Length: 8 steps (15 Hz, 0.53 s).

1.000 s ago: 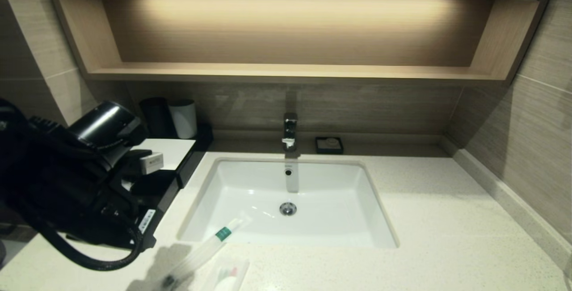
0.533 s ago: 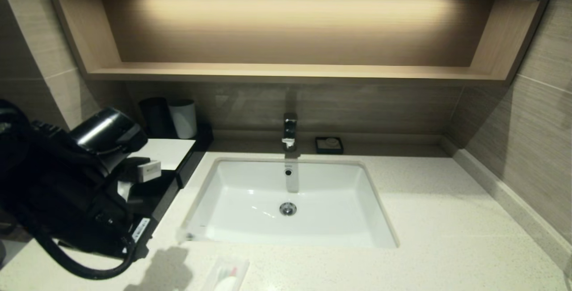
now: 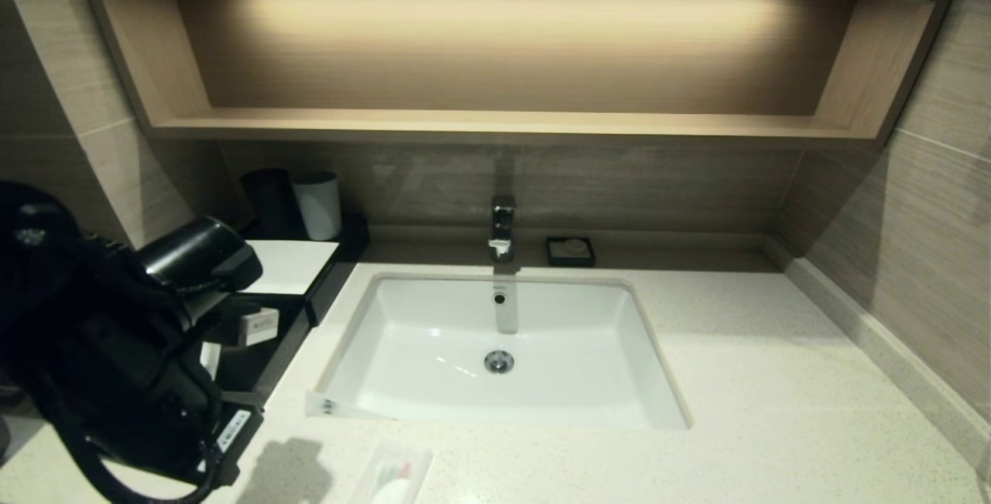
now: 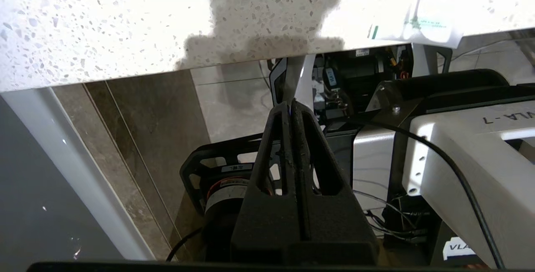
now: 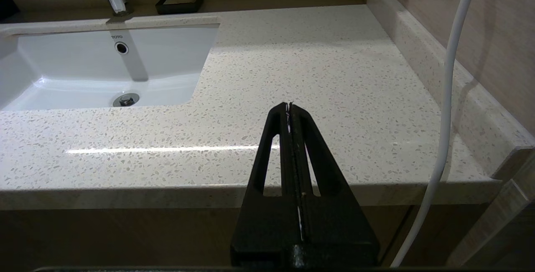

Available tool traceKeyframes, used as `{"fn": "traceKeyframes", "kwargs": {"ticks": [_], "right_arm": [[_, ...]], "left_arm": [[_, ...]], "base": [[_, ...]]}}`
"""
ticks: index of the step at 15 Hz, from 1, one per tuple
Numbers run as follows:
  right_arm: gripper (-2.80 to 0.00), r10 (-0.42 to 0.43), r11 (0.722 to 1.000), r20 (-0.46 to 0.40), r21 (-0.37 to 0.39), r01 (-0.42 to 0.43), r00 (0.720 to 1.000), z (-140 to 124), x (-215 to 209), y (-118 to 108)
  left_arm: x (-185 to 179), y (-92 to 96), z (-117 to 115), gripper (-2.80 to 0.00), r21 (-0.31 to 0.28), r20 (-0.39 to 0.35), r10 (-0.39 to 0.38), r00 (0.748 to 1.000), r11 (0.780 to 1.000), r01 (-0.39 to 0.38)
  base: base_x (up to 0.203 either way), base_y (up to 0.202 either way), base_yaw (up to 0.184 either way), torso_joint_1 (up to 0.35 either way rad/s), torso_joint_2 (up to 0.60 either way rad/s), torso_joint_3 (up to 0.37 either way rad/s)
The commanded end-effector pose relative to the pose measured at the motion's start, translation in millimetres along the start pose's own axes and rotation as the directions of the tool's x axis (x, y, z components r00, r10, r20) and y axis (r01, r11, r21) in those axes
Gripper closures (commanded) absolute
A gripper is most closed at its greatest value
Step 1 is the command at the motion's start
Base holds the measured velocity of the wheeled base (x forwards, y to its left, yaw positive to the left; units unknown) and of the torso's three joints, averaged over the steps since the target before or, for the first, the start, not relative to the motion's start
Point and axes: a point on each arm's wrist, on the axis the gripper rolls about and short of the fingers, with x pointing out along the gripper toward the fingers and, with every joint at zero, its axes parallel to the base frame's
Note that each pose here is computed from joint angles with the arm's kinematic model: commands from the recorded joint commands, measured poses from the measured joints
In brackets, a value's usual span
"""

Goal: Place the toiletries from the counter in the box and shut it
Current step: Pick up the bathroom toiletry

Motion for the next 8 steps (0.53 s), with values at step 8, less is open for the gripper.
{"fn": "traceKeyframes", "kwargs": {"ticks": [8], "right_arm": [[0.0, 0.001, 1.0, -0.001, 0.0, -0.001, 1.0, 0, 0, 0]], "left_arm": [[21, 33.4, 116, 0.0, -0.119, 0.096, 0.025, 0.995, 0.993, -0.014]], "base": [[0.0, 0.0, 0.0, 0.0, 0.0, 0.0]]}}
